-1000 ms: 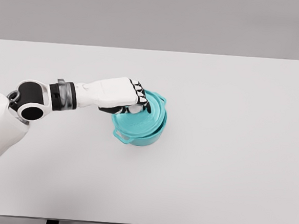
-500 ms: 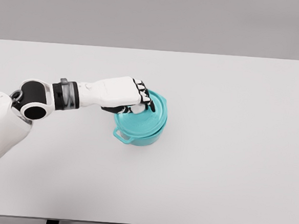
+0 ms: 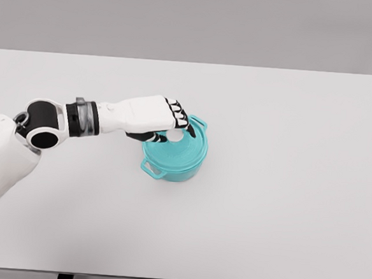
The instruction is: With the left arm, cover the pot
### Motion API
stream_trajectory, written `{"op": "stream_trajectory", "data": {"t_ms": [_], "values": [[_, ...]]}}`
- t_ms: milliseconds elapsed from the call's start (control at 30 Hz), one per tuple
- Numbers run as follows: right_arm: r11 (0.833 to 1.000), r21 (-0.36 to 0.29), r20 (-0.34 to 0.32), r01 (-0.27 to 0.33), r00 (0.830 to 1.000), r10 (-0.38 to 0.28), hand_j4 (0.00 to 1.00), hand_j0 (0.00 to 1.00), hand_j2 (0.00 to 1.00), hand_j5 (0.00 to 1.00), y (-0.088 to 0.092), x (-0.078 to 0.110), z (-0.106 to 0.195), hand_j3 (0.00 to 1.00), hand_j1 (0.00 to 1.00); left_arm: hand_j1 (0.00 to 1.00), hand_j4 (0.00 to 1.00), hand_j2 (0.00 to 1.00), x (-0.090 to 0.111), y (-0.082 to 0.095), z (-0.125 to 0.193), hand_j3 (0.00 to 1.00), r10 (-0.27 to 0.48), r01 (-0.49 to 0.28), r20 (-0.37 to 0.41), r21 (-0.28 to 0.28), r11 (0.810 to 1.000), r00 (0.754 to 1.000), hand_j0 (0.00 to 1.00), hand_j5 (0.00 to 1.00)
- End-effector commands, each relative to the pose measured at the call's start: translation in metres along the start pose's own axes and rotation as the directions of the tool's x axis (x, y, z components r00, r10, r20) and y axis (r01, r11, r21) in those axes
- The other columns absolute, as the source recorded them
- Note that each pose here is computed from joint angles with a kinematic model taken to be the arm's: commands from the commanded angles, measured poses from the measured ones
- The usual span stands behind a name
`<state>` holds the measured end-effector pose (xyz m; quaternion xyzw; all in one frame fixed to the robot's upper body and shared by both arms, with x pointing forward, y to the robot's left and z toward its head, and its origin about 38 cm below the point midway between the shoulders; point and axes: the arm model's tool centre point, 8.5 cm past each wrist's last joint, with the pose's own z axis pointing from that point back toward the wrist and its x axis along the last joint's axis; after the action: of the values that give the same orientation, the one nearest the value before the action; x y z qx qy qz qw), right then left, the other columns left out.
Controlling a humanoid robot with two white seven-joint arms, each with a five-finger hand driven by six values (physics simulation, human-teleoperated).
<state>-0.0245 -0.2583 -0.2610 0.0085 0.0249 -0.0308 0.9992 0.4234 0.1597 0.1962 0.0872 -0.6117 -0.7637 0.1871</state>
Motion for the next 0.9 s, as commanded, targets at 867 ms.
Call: {"op": "stream_trajectory", "data": {"t_ms": [867], "values": [[1.000,0.001,-0.001,0.000,1.000,0.000,1.00,1.00,1.00,1.00,0.000,0.000,0.000,1.00,1.00,0.91,0.91,0.91,-0.033,0.036,0.081,0.91,-0.083,0.087,-0.165,0.017,0.996,0.983,0.91,0.91]]}}
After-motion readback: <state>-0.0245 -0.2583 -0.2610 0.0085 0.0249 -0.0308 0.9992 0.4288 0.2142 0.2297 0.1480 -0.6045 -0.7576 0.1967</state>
